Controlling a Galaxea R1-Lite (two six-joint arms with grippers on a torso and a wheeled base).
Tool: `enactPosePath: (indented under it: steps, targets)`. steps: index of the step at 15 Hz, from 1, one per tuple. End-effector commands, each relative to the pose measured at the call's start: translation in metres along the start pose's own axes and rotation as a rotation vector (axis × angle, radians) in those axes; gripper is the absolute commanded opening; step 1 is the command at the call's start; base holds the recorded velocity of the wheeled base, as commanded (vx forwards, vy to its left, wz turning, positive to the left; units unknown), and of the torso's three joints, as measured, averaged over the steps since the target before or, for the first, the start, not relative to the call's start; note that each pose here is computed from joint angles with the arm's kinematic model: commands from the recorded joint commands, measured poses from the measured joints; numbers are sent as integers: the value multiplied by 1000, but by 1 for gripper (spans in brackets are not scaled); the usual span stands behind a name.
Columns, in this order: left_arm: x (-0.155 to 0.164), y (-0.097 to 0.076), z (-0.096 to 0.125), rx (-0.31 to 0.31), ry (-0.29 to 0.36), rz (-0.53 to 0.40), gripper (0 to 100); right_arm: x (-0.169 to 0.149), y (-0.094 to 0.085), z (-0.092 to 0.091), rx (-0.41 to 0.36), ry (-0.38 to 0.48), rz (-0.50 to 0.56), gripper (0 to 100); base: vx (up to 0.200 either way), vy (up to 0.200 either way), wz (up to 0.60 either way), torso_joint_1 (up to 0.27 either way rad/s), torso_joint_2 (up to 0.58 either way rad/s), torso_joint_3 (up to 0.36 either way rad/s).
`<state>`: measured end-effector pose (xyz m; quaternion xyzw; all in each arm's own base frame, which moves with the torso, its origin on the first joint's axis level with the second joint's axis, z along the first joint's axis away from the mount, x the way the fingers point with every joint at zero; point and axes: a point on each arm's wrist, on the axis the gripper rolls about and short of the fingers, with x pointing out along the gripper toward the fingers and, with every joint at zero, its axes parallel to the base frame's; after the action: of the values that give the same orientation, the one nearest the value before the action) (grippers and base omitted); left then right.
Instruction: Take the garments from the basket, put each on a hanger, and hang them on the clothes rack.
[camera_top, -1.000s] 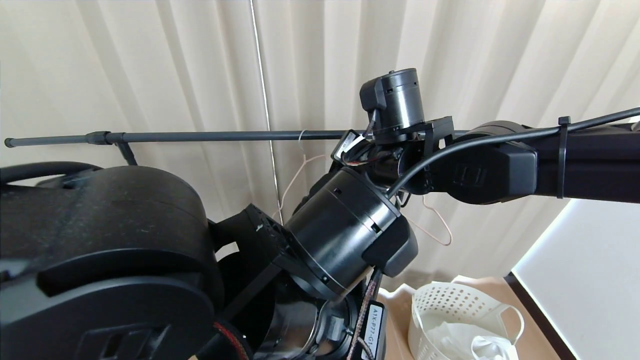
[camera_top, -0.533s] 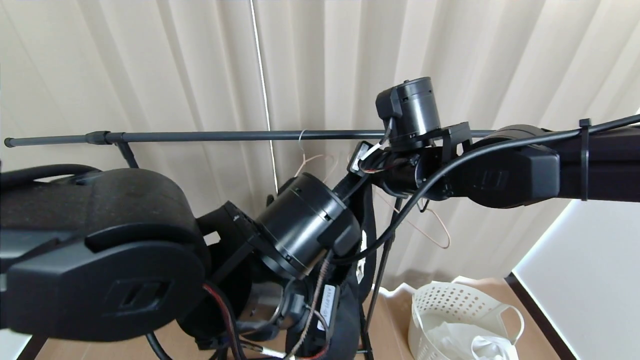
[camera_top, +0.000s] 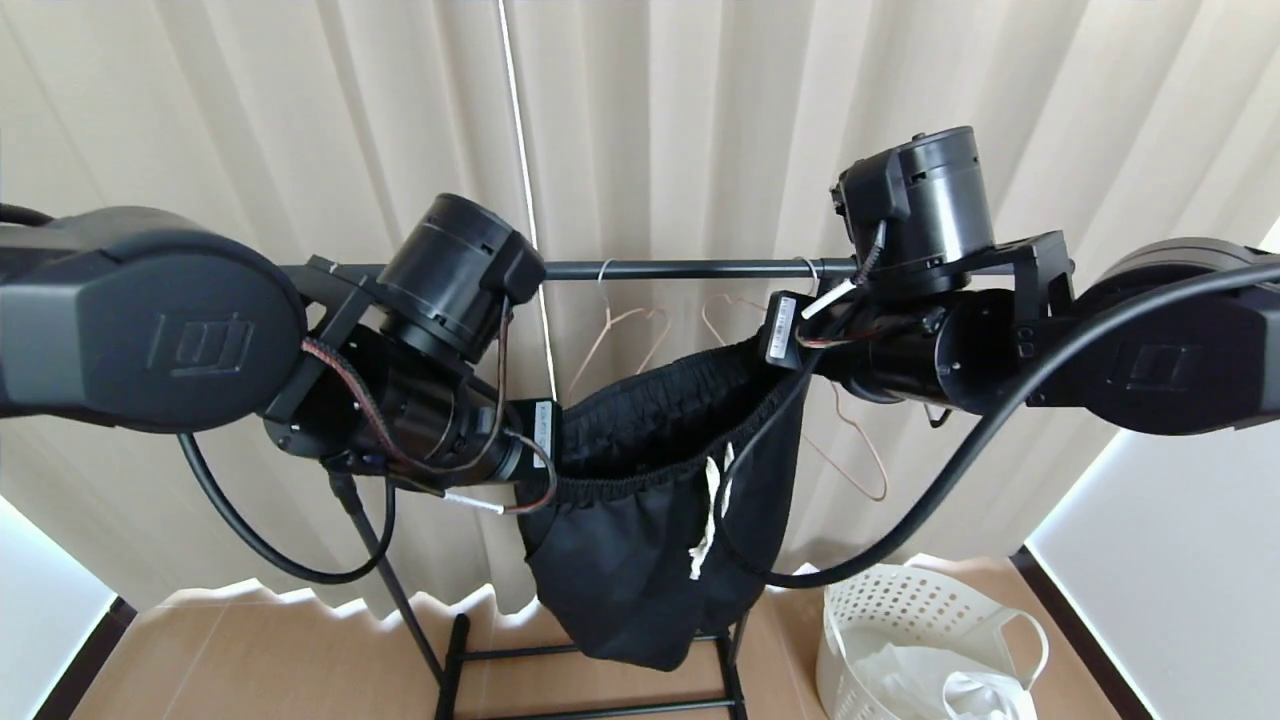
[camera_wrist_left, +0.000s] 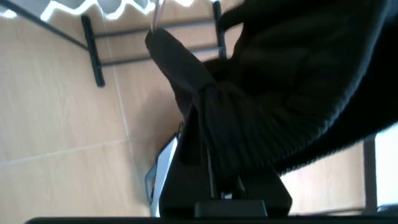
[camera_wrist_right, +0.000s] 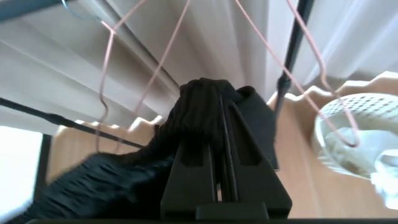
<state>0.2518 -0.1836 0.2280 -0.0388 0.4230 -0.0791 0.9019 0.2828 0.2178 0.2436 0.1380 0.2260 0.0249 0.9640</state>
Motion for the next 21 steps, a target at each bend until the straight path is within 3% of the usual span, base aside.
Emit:
enactPosePath:
  steps: [1, 4, 7, 15, 16, 21]
  targets:
    - [0, 0, 17, -3, -44, -8, 0, -17, -11, -1, -59, 3, -2, 0, 0, 0, 0, 0, 0, 0]
    - [0, -5, 28, 68, -79, -23, 0, -33, -27, -11, -198, 28, -17, 0, 0, 0, 0, 0, 0, 0]
    - [5, -12, 38, 69, -105, -31, 0, -46, -35, -19, -296, 46, -12, 0, 0, 0, 0, 0, 0, 0]
    - [-5, -18, 53, 54, -168, -59, 0, -43, -39, -29, -357, 68, -36, 0, 0, 0, 0, 0, 0, 0]
    - [-5, -18, 53, 54, -168, -59, 0, -43, -39, -29, -357, 68, -36, 100, 0, 0, 0, 0, 0, 0]
    - [-12, -18, 58, 46, -195, -68, 0, -43, -39, -28, -357, 66, -37, 100, 0, 0, 0, 0, 0, 0]
